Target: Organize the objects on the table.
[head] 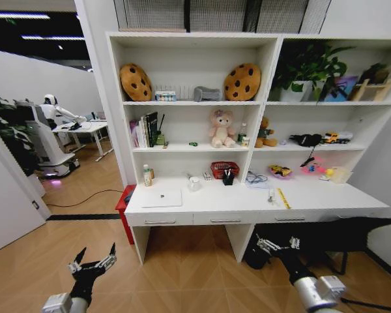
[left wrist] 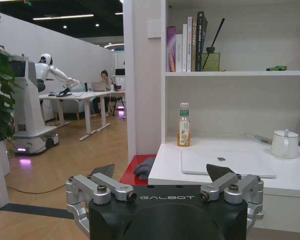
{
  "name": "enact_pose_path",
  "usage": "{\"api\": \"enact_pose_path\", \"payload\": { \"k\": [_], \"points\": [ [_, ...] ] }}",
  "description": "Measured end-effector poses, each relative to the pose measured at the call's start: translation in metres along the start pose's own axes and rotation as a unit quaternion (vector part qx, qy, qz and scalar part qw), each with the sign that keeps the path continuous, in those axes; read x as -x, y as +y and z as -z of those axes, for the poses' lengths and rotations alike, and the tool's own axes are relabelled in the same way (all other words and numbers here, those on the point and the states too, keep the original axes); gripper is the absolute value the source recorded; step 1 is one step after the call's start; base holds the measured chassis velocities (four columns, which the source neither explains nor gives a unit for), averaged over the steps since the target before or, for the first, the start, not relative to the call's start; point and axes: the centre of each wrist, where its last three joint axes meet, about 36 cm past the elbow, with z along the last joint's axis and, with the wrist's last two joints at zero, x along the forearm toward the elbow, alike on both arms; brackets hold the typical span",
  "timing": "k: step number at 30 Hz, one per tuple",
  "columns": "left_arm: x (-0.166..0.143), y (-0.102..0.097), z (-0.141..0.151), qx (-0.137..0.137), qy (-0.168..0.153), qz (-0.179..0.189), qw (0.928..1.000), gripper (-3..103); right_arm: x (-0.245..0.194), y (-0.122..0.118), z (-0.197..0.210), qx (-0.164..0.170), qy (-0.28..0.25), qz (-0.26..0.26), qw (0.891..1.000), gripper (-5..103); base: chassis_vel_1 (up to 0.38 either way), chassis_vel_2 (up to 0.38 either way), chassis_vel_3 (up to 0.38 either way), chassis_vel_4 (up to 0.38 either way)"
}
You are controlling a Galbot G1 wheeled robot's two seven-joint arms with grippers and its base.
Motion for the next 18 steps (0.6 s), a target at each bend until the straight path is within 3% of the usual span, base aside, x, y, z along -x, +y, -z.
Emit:
{"api": "enact_pose_path", "payload": {
  "k": [18],
  "points": [
    [0.0,0.0,0.0,0.0,0.0,0.0,1.0,100,0.0,0.0,0.0,0.0,0.0,0.0,1.0,100,0.0,0.0,0.0,0.0]
  ]
}}
